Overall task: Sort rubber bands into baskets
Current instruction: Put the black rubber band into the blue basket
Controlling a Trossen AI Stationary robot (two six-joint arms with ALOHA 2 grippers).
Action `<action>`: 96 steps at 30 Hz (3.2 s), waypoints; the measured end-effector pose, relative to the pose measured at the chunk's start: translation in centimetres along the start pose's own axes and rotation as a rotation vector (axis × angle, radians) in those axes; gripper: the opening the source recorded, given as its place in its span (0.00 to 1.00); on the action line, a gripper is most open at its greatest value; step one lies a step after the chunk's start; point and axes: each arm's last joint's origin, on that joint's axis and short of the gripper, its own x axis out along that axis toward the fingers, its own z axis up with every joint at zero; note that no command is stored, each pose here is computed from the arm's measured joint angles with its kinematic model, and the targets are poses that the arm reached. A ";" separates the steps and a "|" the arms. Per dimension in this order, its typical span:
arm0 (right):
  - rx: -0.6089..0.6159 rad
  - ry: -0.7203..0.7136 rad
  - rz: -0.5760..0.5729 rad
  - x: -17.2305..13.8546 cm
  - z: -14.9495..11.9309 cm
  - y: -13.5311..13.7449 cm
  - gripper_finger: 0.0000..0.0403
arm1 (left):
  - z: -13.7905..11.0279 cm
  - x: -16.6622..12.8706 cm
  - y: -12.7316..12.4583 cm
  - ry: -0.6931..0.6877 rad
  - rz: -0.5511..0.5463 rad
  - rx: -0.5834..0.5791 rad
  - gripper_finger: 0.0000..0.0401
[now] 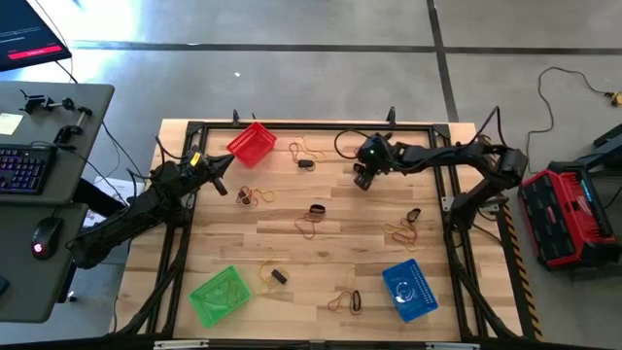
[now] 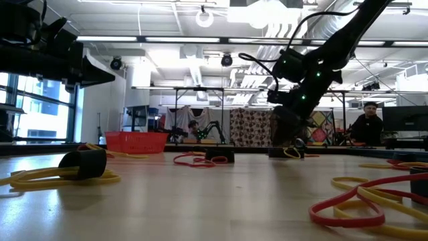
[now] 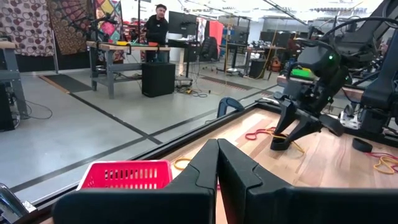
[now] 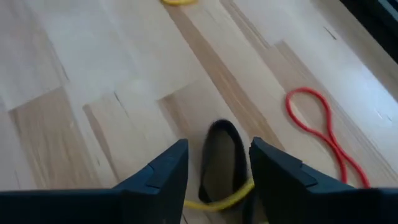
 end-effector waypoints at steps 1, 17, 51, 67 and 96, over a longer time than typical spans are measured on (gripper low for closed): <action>-0.002 0.008 0.001 0.2 -0.1 0.0 0.38 | 0.0 0.0 0.0 0.000 0.000 0.000 0.00; -0.019 -0.005 -0.008 2.1 0.0 0.5 0.05 | 0.0 0.0 0.0 0.001 0.000 0.000 0.00; 0.431 0.127 0.178 -0.4 2.6 8.2 0.00 | 0.0 0.0 0.0 0.001 0.000 0.000 0.00; 0.305 0.398 0.256 -6.1 1.6 17.7 0.00 | 0.0 0.0 0.0 0.001 0.000 0.000 0.00; 0.463 0.412 -0.158 -21.4 -4.8 27.0 0.00 | 0.0 0.0 0.0 0.001 0.000 0.000 0.00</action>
